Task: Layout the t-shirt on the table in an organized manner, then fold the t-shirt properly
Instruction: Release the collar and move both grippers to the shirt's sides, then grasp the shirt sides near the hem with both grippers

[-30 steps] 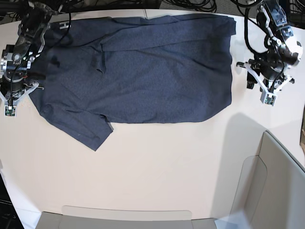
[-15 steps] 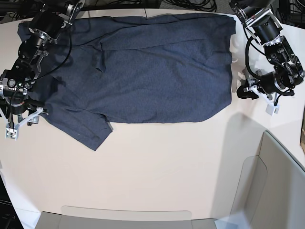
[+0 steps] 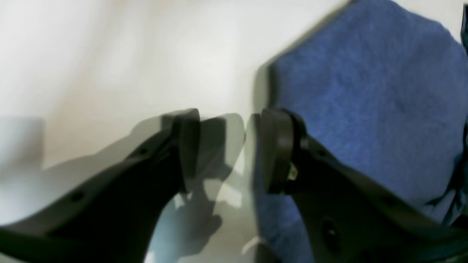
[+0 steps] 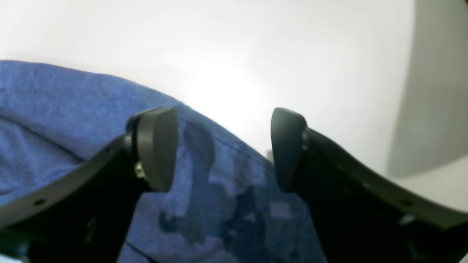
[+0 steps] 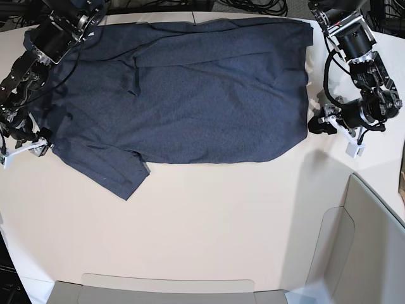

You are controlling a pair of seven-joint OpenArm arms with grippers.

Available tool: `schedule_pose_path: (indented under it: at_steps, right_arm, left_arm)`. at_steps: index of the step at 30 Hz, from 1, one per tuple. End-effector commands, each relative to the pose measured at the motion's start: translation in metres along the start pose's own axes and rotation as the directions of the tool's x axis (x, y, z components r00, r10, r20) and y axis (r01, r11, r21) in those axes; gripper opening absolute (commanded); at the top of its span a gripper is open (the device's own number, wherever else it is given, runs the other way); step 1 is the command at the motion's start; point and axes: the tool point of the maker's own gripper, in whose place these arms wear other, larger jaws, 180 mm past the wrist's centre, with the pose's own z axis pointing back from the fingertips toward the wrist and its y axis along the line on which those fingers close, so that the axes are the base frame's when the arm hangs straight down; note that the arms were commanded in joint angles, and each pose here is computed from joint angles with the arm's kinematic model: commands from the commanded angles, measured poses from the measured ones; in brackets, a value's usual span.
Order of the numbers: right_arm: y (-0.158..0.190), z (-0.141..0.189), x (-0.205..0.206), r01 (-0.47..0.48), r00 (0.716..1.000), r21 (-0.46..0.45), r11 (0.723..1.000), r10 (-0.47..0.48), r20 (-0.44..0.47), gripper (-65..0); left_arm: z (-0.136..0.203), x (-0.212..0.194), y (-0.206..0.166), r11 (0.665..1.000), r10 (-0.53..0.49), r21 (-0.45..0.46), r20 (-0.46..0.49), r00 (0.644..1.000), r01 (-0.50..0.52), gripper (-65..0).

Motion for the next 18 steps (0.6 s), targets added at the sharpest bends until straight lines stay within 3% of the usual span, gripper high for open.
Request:
schedule_pose_path:
  at_steps: [1,4,10,18]
  right_arm:
    - [-0.001,0.007,0.026,-0.004,0.997,0.011,1.000,0.003,0.073,-25.4]
    - [-0.001,0.005,0.025,0.004,0.998,0.023,1.000,-0.006,0.069,-25.4]
    - [-0.003,0.005,0.025,0.005,0.998,0.022,1.000,-0.006,0.065,-25.4]
    - [-0.002,0.004,0.024,0.006,0.998,0.025,1.000,-0.008,0.064,-25.4]
  left_arm:
    - [-0.002,-0.002,-0.003,1.000,-0.010,0.001,-0.016,1.000,0.010,-32.7]
    - [-0.007,0.003,-0.012,1.000,-0.023,-0.018,-0.014,1.000,0.022,-28.9]
    - [-0.012,0.011,-0.022,0.999,-0.030,-0.040,-0.003,1.000,0.030,-29.1]
    - [-0.032,-0.009,-0.032,0.997,-0.017,-0.079,-0.069,0.997,0.011,-29.4]
